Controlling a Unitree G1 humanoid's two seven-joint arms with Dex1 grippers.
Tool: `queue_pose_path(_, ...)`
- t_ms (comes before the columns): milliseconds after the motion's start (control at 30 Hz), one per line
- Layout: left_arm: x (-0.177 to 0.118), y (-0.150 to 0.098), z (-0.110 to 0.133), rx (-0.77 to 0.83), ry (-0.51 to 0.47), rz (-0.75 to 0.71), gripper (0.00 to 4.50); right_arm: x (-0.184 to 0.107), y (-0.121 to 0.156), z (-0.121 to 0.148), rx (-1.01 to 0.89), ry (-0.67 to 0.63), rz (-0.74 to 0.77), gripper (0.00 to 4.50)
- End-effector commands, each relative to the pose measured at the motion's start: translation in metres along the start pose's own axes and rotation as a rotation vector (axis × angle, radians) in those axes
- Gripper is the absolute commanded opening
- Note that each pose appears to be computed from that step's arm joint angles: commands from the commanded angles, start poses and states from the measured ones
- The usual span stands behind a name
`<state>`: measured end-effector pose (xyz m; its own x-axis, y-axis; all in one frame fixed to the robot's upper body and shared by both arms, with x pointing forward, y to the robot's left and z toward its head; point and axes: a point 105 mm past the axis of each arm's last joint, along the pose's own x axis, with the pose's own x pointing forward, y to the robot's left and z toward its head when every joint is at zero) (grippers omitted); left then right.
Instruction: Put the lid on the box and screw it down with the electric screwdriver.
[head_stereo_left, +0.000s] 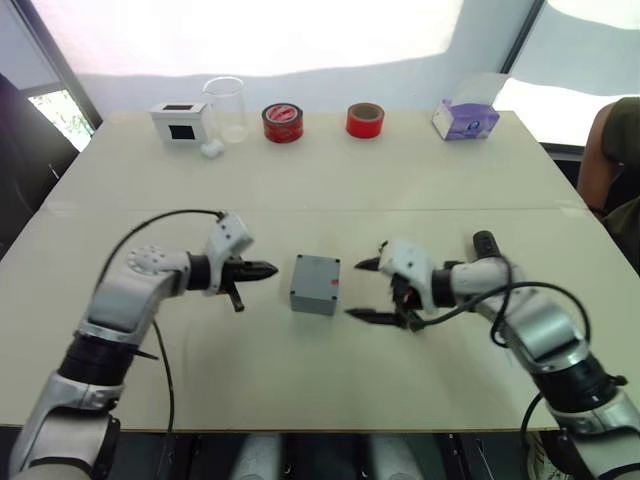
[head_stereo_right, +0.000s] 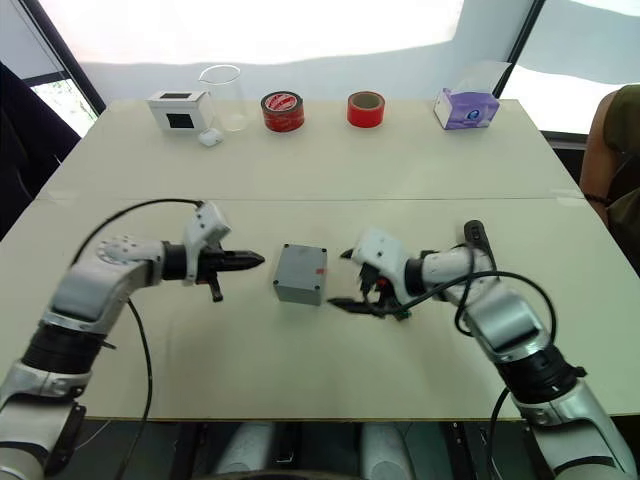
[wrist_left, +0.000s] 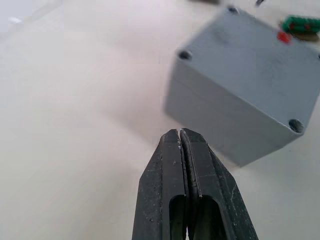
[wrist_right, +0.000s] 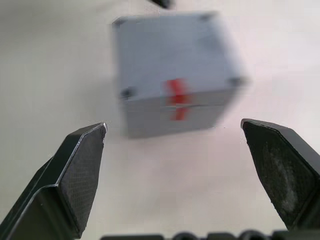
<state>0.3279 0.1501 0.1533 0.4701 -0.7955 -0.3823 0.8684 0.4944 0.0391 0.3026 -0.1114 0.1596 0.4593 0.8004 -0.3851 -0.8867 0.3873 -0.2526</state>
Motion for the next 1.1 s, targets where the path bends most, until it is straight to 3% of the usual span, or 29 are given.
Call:
queue_pose_path(33, -0.011, -0.012, 0.028, 0.007, -0.096, -0.08, 0.0, -0.021, -0.032, 0.009, 0.044, -0.064, -0.154, 4.44)
queue_pose_path(200, -0.007, -0.026, 0.052, -0.004, -0.186, -0.158, 0.0, -0.017, -0.076, -0.024, 0.142, -0.06, -0.366, 4.44)
queue_pose_path(367, 0.001, -0.031, 0.054, 0.077, -0.132, -0.15, 0.0, 0.0, -0.085, -0.044, 0.209, -0.069, -0.39, 4.44)
queue_pose_path(467, 0.0, -0.035, 0.057, 0.098, -0.13, -0.158, 0.0, 0.004, -0.088, -0.047, 0.21, -0.07, -0.405, 3.8)
queue_pose_path(600, -0.001, -0.036, 0.058, 0.115, -0.127, -0.154, 0.0, 0.007, -0.09, -0.049, 0.215, -0.067, -0.405, 2.5)
queue_pose_path(1100, 0.002, -0.033, 0.054, 0.117, -0.119, -0.127, 0.0, 0.011, -0.087, -0.055, 0.214, -0.045, -0.39, 2.5)
